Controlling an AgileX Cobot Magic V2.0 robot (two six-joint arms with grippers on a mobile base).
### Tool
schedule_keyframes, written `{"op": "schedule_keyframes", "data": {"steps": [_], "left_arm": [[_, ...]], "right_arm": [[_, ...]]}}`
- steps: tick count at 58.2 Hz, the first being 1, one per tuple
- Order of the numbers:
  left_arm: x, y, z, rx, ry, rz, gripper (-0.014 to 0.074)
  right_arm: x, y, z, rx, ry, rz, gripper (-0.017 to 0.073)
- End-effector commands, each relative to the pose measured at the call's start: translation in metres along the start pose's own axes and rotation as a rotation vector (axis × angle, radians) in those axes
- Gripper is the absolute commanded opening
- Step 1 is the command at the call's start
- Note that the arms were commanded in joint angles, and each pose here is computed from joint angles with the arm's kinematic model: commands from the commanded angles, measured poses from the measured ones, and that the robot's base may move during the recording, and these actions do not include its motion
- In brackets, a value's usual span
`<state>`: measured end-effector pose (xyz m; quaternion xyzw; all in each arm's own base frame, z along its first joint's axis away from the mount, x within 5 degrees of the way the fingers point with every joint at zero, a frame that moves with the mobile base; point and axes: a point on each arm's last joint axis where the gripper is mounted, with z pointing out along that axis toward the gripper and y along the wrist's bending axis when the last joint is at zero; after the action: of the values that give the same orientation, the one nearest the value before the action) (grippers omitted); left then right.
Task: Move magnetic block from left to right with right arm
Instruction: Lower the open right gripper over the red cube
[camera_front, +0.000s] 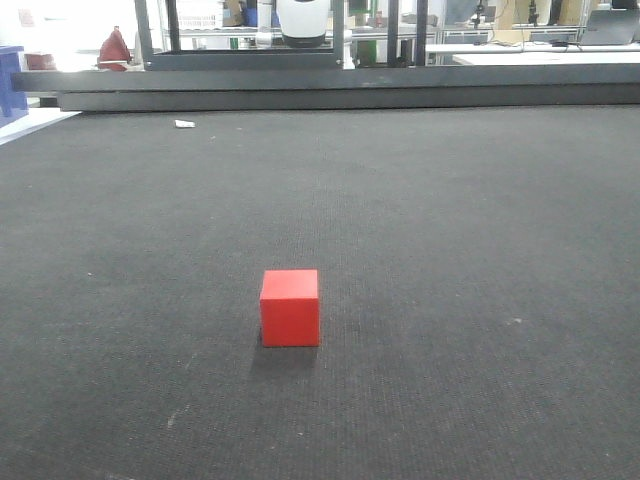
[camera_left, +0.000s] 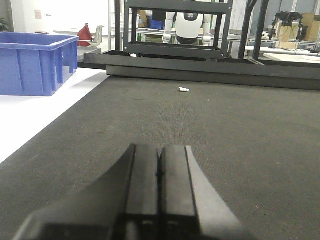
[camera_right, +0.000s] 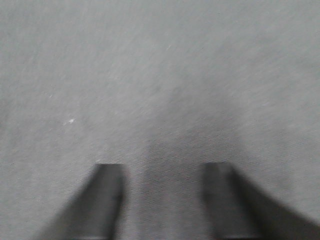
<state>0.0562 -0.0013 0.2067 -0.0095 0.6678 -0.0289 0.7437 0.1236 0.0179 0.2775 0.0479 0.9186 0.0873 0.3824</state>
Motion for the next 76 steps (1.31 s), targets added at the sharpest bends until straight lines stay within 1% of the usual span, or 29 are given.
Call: {"op": "schedule_keyframes", "data": {"steps": [1, 5, 8, 14, 19, 24, 34, 45, 55, 64, 67, 71, 76], "left_arm": [[-0.006, 0.001, -0.001, -0.005, -0.091, -0.004, -0.0126], [-0.006, 0.001, -0.001, -0.005, -0.091, -0.004, -0.0126], [-0.006, 0.001, -0.001, -0.005, -0.091, -0.004, -0.0126], [-0.006, 0.001, -0.001, -0.005, -0.091, -0.004, -0.0126], [-0.006, 0.001, -0.001, -0.005, -0.091, -0.004, -0.0126], [-0.006, 0.001, -0.001, -0.005, -0.091, -0.004, -0.0126], [-0.006, 0.001, -0.001, -0.005, -0.091, -0.004, -0.0126], [-0.006, 0.001, -0.001, -0.005, -0.091, -0.004, -0.0126], [-0.006, 0.001, -0.001, -0.005, -0.091, -0.004, -0.0126], [-0.006, 0.001, -0.001, -0.005, -0.091, -0.004, -0.0126], [-0.006, 0.001, -0.001, -0.005, -0.091, -0.004, -0.0126], [-0.006, 0.001, -0.001, -0.005, -0.091, -0.004, -0.0126], [-0.006, 0.001, -0.001, -0.005, -0.091, -0.004, -0.0126]], "right_arm": [[-0.023, 0.011, 0.002, -0.028, -0.046, 0.051, 0.0600], [-0.028, 0.018, 0.009, -0.039, -0.008, 0.087, 0.0596], [-0.033, 0.026, 0.013, -0.051, 0.019, 0.101, 0.0596], [-0.040, 0.043, 0.021, -0.064, 0.085, 0.103, 0.0596], [-0.045, 0.060, 0.031, -0.057, 0.166, 0.103, 0.0596], [-0.049, 0.078, 0.041, -0.049, 0.246, 0.091, 0.0596], [-0.060, 0.120, 0.066, -0.042, 0.359, 0.025, 0.0596], [-0.067, 0.164, 0.089, -0.023, 0.443, 0.003, 0.0596], [-0.070, 0.200, 0.106, -0.020, 0.494, -0.048, 0.0596], [-0.070, 0.229, 0.118, -0.056, 0.525, -0.053, 0.0596], [-0.068, 0.235, 0.124, -0.057, 0.537, -0.047, 0.0596], [-0.065, 0.243, 0.129, -0.057, 0.551, -0.022, 0.0596], [-0.062, 0.250, 0.134, -0.053, 0.558, -0.015, 0.0596]]}}
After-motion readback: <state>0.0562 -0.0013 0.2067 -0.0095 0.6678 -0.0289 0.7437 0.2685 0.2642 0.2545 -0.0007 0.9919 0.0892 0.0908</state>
